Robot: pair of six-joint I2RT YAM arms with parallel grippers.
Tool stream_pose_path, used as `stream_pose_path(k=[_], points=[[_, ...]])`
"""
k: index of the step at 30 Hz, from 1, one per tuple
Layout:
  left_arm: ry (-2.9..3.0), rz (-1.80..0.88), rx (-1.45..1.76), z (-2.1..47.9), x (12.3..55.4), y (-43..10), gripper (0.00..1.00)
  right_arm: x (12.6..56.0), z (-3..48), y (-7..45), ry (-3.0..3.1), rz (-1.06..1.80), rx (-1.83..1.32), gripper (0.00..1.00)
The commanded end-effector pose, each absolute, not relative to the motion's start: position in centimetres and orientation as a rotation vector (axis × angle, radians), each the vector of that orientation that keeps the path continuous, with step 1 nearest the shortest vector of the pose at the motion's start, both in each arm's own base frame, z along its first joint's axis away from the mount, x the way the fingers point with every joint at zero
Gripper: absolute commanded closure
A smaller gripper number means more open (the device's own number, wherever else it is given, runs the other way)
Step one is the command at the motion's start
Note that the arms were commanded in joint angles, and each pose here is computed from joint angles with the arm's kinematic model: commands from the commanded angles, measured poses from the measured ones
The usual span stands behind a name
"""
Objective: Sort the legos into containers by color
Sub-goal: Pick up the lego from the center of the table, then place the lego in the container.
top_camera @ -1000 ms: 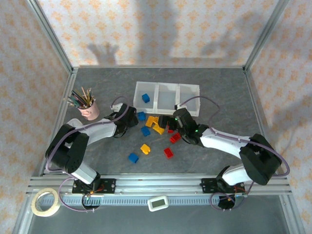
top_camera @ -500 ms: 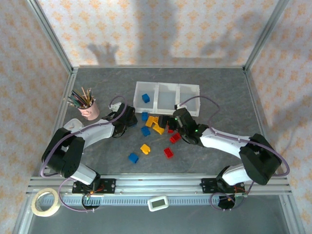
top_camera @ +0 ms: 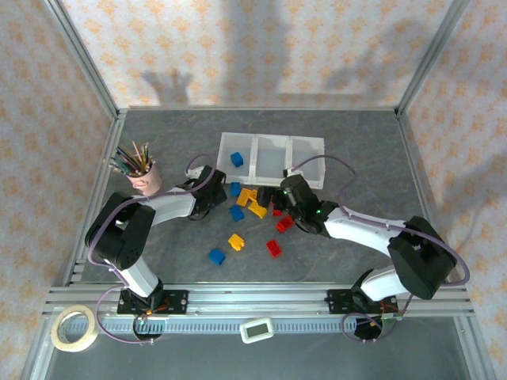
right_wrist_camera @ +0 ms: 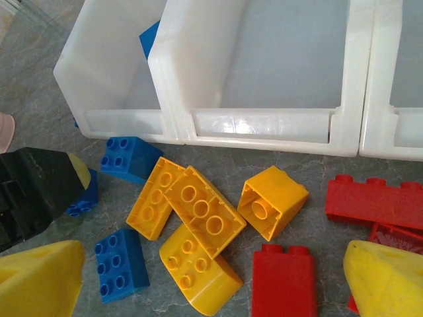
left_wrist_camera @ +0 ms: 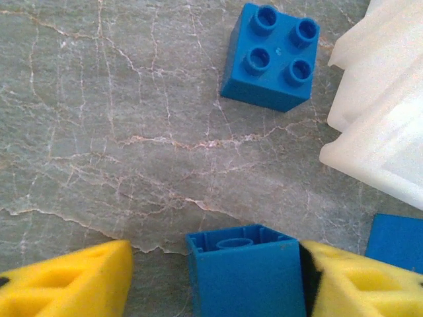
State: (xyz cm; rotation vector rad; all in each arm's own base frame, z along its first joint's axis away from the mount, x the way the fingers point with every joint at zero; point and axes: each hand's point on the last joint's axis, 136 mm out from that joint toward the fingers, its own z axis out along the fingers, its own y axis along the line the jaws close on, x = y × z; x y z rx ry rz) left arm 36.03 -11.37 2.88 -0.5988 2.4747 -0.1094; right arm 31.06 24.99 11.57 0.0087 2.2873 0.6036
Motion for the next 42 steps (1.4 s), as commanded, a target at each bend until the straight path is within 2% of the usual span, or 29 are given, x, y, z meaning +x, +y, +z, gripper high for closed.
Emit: stream_pose_path(k=[1, 13, 19, 27, 30, 35, 42], points=[[2.465, -0.083, -0.601, 2.5, 35.7, -10.9, 0.41, 31.7, 12.0, 25.0, 2.274, 0.566, 0.009, 0.00], [2.452, -0.091, -0.545, 3.8, 35.7, -10.9, 0.77, 31.9, 12.9, 25.5, 2.262, 0.579, -0.014, 0.00], [2.388, -0.102, -0.505, 7.7, 36.1, -10.7, 0.91, 32.0, 14.6, 25.4, 2.226, 0.591, -0.023, 0.00], [2.270, -0.177, -0.405, 15.4, 38.7, -12.4, 0.94, 33.1, 16.8, 25.3, 2.185, 0.578, -0.030, 0.00], [2.266, -0.194, -0.323, 16.8, 40.2, -13.8, 0.94, 33.9, 17.1, 24.6, 2.181, 0.561, -0.006, 0.00], [2.287, -0.145, -0.266, 16.9, 43.6, -15.4, 0.94, 35.4, 17.3, 23.1, 2.167, 0.531, 0.064, 0.00], [2.344, -0.010, -0.222, 14.0, 48.8, -17.0, 0.93, 36.5, 17.7, 21.9, 2.148, 0.501, 0.108, 0.00]])
